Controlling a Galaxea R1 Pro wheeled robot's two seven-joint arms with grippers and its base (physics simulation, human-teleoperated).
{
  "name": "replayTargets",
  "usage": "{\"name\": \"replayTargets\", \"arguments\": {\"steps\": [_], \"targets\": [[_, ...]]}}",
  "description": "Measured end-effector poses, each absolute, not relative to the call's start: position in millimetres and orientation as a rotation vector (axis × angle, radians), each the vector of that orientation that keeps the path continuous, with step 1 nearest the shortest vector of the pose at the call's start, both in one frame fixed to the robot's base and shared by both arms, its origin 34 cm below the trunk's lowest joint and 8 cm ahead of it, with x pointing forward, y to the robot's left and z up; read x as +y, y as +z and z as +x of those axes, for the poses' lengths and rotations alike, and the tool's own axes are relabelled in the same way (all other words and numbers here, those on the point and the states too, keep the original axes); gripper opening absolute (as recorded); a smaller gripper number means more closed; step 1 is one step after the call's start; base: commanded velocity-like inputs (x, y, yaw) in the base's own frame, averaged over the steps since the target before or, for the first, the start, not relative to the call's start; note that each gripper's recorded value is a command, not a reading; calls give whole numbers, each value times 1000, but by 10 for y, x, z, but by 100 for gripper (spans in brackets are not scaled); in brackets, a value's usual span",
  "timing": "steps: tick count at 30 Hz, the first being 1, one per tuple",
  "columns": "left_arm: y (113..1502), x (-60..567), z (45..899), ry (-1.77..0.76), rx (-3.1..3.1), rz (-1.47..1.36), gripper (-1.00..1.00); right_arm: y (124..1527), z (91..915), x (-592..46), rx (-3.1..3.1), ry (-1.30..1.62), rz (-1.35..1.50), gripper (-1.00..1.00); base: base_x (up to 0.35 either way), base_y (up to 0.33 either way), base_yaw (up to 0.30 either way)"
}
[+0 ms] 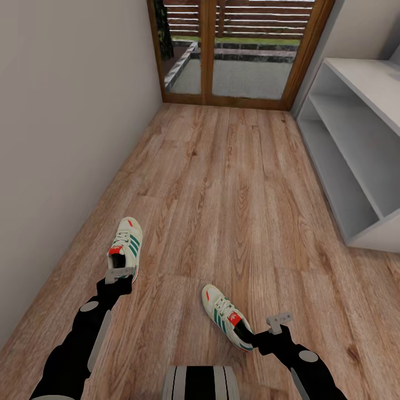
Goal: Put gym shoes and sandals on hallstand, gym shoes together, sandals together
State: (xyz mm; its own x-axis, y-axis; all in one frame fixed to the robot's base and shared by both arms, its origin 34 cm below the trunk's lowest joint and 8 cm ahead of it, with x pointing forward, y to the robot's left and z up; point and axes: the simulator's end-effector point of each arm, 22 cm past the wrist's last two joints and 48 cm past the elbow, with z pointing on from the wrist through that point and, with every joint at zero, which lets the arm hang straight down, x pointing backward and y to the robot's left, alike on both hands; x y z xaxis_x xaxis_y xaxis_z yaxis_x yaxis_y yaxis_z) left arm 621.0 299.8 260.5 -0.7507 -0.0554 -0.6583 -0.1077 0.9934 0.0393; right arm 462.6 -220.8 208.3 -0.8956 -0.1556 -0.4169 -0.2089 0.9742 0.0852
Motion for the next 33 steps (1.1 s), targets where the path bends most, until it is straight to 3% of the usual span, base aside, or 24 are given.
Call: {"name": "replayTargets", "arguments": {"steps": [33], "targets": [[1964,2991,5879,104,2540,-112,-100,1635,4245,-2208,2821,199,-258,100,0,0,0]]}}
